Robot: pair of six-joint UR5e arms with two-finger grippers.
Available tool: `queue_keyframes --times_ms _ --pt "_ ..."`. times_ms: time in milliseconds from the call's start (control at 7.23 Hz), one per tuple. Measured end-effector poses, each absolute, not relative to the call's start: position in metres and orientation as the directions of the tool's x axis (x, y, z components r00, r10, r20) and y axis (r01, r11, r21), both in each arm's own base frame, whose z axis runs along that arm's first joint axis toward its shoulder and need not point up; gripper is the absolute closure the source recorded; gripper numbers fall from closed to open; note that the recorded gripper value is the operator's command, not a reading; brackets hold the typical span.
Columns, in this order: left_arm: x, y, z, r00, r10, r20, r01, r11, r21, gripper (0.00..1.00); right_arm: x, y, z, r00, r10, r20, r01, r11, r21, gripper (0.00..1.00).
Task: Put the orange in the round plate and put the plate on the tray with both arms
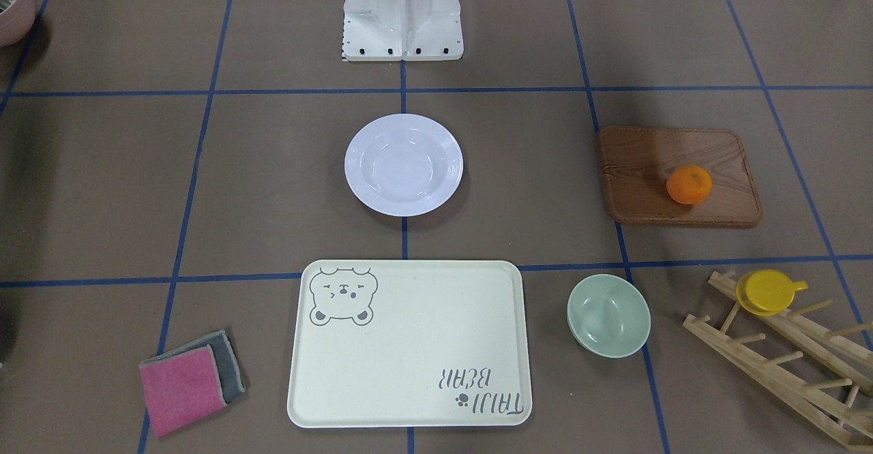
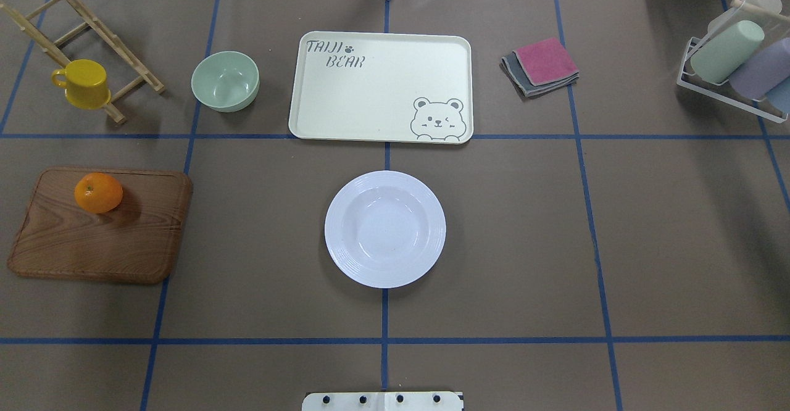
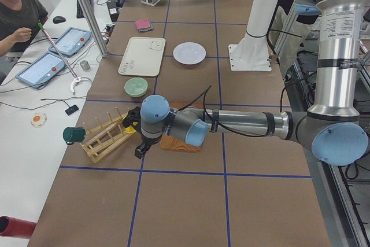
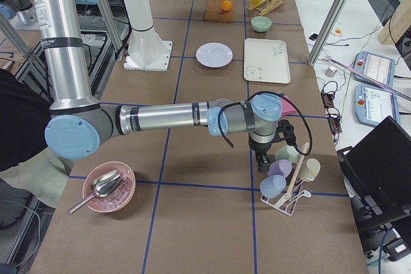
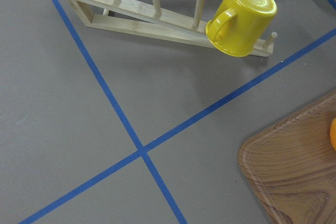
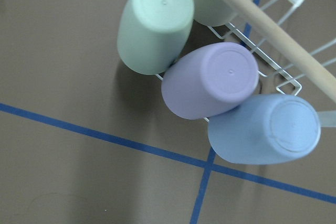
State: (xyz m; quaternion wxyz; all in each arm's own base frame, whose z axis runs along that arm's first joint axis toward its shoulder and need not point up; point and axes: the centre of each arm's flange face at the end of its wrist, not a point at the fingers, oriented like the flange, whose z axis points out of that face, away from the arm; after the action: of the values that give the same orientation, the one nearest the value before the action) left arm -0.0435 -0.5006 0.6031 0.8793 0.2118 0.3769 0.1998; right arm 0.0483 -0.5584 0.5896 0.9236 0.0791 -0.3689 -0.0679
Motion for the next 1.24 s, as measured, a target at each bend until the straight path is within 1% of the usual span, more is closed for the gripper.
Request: queue_keyframes --times_ms 277,553,968,1245 --pt "-0.048 -0.49 0.604 0.639 0.51 -0.576 -0.188 0.83 0.526 0.01 0.058 -0.551 0.59 0.708 -0.156 0.688 0.046 0.983 0.176 0.0" --pt "-0.05 -0.468 0.607 0.641 0.516 -0.568 -0.184 0.822 0.539 0.01 0.059 -0.543 0.594 0.706 -0.156 0.691 0.046 0.984 0.175 0.0" --pt "-0.048 -0.456 0.6 0.632 0.565 -0.53 -0.18 0.772 0.61 0.01 0.058 -0.518 0.616 0.703 -0.161 0.693 0.047 0.982 0.18 0.0" --pt "-0.047 -0.454 0.606 0.628 0.586 -0.511 -0.18 0.749 0.638 0.01 0.057 -0.516 0.611 0.693 -0.172 0.7 0.046 0.98 0.195 0.0"
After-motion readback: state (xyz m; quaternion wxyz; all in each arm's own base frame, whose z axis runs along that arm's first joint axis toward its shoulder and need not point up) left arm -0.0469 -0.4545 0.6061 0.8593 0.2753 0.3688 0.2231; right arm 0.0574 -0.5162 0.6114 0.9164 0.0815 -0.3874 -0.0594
